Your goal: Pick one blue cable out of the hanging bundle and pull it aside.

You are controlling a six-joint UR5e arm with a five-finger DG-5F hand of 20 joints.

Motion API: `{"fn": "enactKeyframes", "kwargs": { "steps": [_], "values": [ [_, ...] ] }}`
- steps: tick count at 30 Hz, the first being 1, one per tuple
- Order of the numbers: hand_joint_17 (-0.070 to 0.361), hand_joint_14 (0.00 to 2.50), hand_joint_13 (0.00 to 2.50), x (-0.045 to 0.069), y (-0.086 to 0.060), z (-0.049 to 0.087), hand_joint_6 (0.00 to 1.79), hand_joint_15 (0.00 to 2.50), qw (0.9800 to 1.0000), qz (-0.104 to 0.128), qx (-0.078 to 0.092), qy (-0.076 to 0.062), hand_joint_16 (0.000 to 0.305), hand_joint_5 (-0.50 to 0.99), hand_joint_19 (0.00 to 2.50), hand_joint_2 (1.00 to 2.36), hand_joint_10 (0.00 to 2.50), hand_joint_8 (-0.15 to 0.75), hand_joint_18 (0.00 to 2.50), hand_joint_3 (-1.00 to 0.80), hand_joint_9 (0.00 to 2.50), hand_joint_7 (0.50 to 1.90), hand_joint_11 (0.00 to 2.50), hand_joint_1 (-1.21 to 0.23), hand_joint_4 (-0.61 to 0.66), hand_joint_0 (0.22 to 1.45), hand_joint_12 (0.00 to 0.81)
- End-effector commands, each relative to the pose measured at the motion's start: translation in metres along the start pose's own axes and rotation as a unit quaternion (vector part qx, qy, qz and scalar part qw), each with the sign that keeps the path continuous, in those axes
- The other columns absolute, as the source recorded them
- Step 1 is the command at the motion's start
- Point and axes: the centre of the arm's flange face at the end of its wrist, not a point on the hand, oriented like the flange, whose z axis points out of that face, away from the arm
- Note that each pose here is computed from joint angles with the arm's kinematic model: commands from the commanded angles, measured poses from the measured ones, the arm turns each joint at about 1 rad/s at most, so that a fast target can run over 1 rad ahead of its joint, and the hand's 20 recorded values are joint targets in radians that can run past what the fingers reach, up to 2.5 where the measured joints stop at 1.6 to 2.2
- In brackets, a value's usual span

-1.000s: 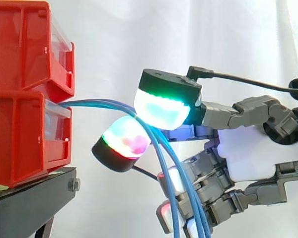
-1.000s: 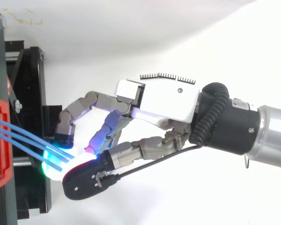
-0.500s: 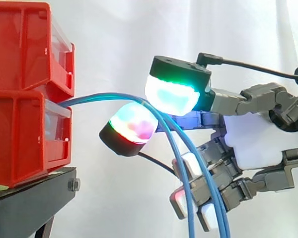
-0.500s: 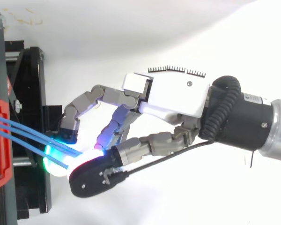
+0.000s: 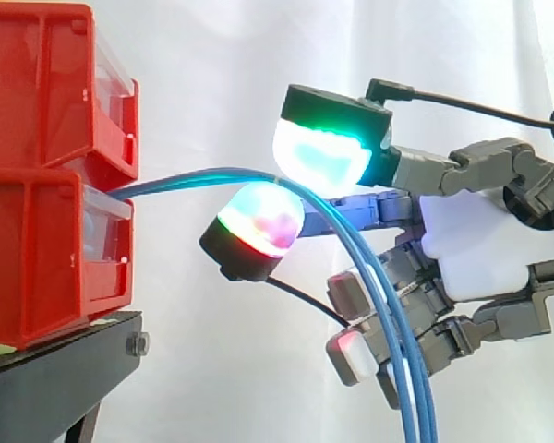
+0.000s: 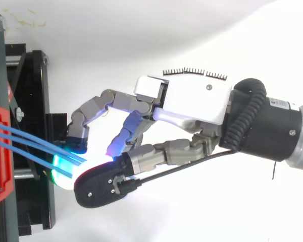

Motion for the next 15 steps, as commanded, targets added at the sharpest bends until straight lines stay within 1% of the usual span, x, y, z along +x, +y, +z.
{"fn": "enactKeyframes", "kwargs": {
  "steps": [1,3,4,5,6,7,8,9,10,11,12,13,14,15],
  "values": [
    [0.093,0.02,1.02,0.0001,0.0006,0.0,0.89,0.75,1.0,0.0,-0.001,0.0,0.041,-0.14,0.79,1.0,0.02,0.224,0.88,-0.47,1.23,0.81,0.83,-0.67,-0.16,0.58,0.345],
    [0.088,0.03,1.01,0.0,0.0004,-0.0001,0.9,0.75,1.0,0.0,0.0,0.0,0.039,-0.16,0.77,1.0,0.02,0.221,0.9,-0.46,1.2,0.78,0.84,-0.77,-0.18,0.64,0.335],
    [0.088,0.02,1.01,0.0001,0.0006,0.0,0.9,0.74,1.0,0.0,-0.001,0.0,0.039,-0.16,0.77,1.0,0.02,0.225,0.9,-0.46,1.2,0.77,0.84,-0.78,-0.19,0.65,0.334],
    [0.087,0.02,1.01,-0.0011,0.0004,0.0001,0.91,0.74,1.0,0.0,0.0,-0.001,0.039,-0.16,0.76,1.0,0.02,0.229,0.9,-0.47,1.2,0.78,0.84,-0.82,-0.25,0.69,0.329],
    [0.084,0.02,1.03,-0.0011,0.0004,0.0001,0.93,0.73,1.0,0.001,0.0,-0.001,0.037,-0.17,0.74,1.0,0.02,0.221,0.93,-0.5,1.2,0.84,0.83,-0.85,-0.36,0.76,0.32],
    [0.083,0.02,1.03,-0.0022,-0.0004,0.0002,0.93,0.73,1.0,0.001,0.001,-0.001,0.037,-0.17,0.74,1.0,0.02,0.223,0.94,-0.5,1.2,0.85,0.83,-0.86,-0.38,0.77,0.317],
    [0.082,0.02,1.03,-0.0032,0.0004,0.0006,0.94,0.73,1.0,0.001,0.0,-0.001,0.036,-0.17,0.73,1.0,0.02,0.216,0.94,-0.5,1.2,0.86,0.82,-0.86,-0.42,0.78,0.313],
    [0.078,0.02,1.03,-0.003,0.0004,0.0006,0.94,0.72,1.0,0.0,0.0,-0.001,0.035,-0.17,0.71,1.0,0.02,0.203,0.95,-0.5,1.21,0.79,0.82,-0.85,-0.46,0.79,0.301],
    [0.077,0.02,1.03,-0.0038,-0.0004,0.0007,0.94,0.72,1.0,0.001,0.001,0.001,0.034,-0.18,0.69,1.0,0.02,0.196,0.95,-0.5,1.21,0.78,0.82,-0.86,-0.46,0.77,0.292],
    [0.074,0.02,1.02,-0.0035,0.0003,0.0009,0.94,0.71,1.0,0.001,0.0,0.002,0.033,-0.18,0.68,1.0,0.02,0.189,0.95,-0.5,1.21,0.73,0.82,-0.87,-0.43,0.75,0.282],
    [0.069,0.02,1.01,-0.0046,-0.0005,0.0009,0.92,0.72,1.0,0.0,0.001,0.002,0.031,-0.17,0.68,1.0,0.02,0.177,0.93,-0.5,1.2,0.71,0.81,-0.9,-0.37,0.7,0.275],
    [0.068,0.02,1.01,-0.0055,0.0003,0.0013,0.92,0.72,1.0,0.001,0.0,0.002,0.03,-0.17,0.69,1.0,0.02,0.178,0.91,-0.5,1.2,0.71,0.81,-0.91,-0.35,0.68,0.277],
    [0.069,0.02,0.99,-0.0065,0.0002,0.0016,0.92,0.72,1.0,0.0,0.0,0.002,0.031,-0.18,0.67,1.0,0.02,0.176,0.88,-0.5,1.17,0.71,0.8,-0.94,-0.33,0.58,0.28],
    [0.078,0.02,0.99,-0.0077,-0.0005,0.0017,0.92,0.71,1.0,0.0,0.001,0.001,0.035,-0.18,0.65,1.0,0.02,0.191,0.87,-0.5,1.16,0.67,0.79,-0.87,-0.3,0.49,0.305]
  ]
}}
